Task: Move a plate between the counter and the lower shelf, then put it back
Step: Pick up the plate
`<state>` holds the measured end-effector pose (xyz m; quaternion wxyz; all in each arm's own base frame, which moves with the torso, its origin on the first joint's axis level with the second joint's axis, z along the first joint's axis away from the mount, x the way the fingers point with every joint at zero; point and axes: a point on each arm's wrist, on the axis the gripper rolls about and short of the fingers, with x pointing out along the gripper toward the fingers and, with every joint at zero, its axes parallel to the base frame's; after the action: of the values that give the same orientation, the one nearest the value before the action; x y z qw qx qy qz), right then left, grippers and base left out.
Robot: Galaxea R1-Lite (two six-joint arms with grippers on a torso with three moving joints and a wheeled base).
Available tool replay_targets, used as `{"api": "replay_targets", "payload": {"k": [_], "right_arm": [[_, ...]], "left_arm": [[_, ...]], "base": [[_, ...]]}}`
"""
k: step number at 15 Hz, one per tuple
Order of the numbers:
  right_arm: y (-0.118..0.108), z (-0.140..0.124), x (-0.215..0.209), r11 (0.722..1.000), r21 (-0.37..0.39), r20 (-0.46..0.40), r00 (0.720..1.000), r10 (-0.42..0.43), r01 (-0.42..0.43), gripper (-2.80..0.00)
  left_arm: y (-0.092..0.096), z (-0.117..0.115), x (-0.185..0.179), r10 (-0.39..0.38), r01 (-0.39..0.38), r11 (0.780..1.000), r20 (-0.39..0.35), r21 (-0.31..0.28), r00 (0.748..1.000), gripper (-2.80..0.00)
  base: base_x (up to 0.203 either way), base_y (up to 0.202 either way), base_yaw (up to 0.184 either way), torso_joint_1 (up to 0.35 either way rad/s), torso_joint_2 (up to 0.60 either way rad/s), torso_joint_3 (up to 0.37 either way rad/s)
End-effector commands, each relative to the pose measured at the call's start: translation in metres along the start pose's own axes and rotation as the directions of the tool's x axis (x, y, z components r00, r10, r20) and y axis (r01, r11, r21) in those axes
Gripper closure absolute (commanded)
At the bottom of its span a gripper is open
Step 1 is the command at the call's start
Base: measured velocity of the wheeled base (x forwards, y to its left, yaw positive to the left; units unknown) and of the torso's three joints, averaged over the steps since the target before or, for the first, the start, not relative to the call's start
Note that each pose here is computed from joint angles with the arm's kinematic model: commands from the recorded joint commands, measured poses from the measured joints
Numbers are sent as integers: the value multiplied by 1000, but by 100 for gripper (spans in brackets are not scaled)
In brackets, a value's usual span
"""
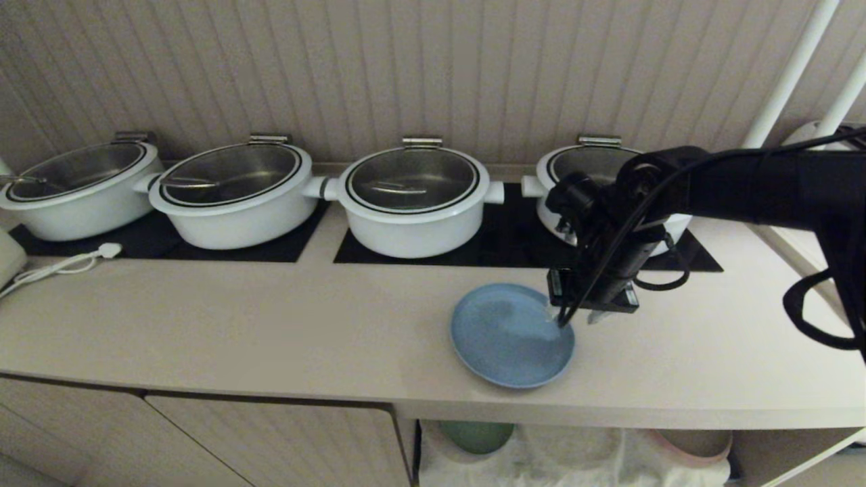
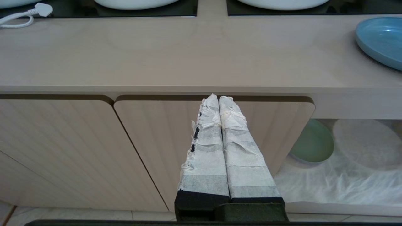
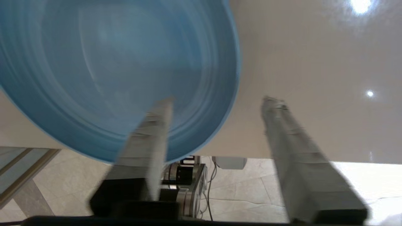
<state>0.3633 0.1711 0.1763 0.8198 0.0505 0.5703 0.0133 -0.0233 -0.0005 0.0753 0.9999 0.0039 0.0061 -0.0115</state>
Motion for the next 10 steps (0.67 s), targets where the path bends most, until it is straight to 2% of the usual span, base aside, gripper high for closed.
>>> {"api": "replay_targets", "payload": {"k": [1, 7, 10], "right_arm": [[2, 1, 2, 1000, 3, 8, 1000, 19, -19, -280], [-2, 5, 20, 1000, 14, -22, 1000, 4, -4, -280], [-4, 11, 24, 998, 29, -10, 998, 62, -62, -280]], "left_arm": [[0, 0, 0, 0, 0, 1000, 0, 0, 1000, 0], [0, 0, 0, 0, 0, 1000, 0, 0, 1000, 0], [0, 0, 0, 0, 0, 1000, 0, 0, 1000, 0]], "base": [[0, 0, 0, 0, 0, 0], [0, 0, 0, 0, 0, 0], [0, 0, 0, 0, 0, 0]]}}
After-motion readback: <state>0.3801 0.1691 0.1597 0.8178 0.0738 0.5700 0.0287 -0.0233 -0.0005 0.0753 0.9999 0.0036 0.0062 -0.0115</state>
